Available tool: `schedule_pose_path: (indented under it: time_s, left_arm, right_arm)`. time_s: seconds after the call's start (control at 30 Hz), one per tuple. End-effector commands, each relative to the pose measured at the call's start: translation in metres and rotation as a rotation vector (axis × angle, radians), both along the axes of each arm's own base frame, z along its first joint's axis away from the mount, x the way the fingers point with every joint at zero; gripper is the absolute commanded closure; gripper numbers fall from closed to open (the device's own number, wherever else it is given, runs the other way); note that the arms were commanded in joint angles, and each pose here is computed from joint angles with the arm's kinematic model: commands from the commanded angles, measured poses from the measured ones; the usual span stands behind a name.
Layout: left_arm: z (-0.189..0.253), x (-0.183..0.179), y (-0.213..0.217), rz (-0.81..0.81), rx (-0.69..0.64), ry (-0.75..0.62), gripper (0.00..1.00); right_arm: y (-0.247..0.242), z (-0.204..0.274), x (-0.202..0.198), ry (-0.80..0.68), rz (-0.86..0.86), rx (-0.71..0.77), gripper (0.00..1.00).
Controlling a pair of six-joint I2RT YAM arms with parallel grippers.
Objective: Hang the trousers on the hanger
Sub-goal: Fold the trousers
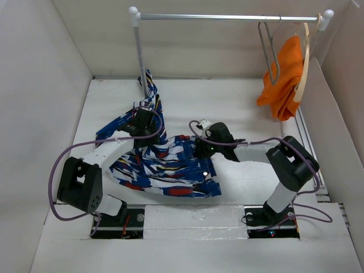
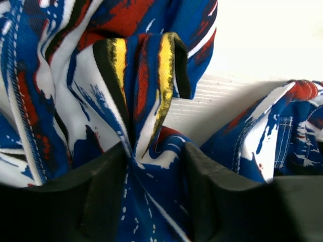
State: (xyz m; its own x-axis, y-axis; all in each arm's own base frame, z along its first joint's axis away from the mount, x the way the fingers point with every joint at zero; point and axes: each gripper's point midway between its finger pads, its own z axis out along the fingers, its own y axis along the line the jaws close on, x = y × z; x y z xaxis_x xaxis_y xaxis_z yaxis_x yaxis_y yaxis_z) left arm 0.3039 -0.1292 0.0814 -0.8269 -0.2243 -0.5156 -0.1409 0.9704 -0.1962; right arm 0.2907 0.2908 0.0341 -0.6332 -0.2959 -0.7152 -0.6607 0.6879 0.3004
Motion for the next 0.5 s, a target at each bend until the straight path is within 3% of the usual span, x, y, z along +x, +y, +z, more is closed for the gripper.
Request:
schedule_pose_path:
  time_s: [0.0,0.03,0.07,0.13,0.23,0.3,0.33,0.37,0.4,0.47]
  left_arm:
    - [0.013,0.009,-0.004,-0.008,-0.017,-0.058,0.63]
    - [0.015,0.010,-0.005,-0.009,-0.024,-0.066,0.68]
    - [0.017,0.010,-0.006,-0.010,-0.027,-0.069,0.81]
    - [0.025,0.011,-0.008,-0.010,-0.045,-0.090,0.86]
    - [0.038,0.014,-0.015,-0.017,-0.089,-0.118,0.88]
    - [0.049,0.019,-0.021,-0.026,-0.117,-0.136,0.74]
    - [0.053,0.020,-0.023,-0.033,-0.125,-0.139,0.63]
    - [0.057,0.022,-0.024,-0.032,-0.126,-0.147,0.40]
    - [0.064,0.026,-0.024,-0.026,-0.126,-0.161,0.29]
    - [0.070,0.032,-0.016,0.017,-0.098,-0.185,0.09]
  right_arm:
    - [0.016,0.017,0.006,-0.030,-0.062,0.162,0.64]
    - [0.009,0.012,0.000,-0.023,-0.080,0.157,0.85]
    - [0.007,0.030,0.002,-0.065,-0.098,0.181,0.93]
    - [-0.010,0.036,0.004,-0.099,-0.157,0.130,1.00]
    - [-0.047,0.066,0.006,-0.180,-0.272,0.028,1.00]
    - [-0.095,0.085,0.005,-0.220,-0.409,-0.080,1.00]
    - [-0.112,0.092,0.005,-0.231,-0.455,-0.105,1.00]
    - [-0.130,0.097,0.003,-0.235,-0.508,-0.136,1.00]
    - [-0.169,0.094,0.001,-0.213,-0.607,-0.222,1.00]
    - [-0.210,0.110,-0.002,-0.241,-0.717,-0.251,1.00]
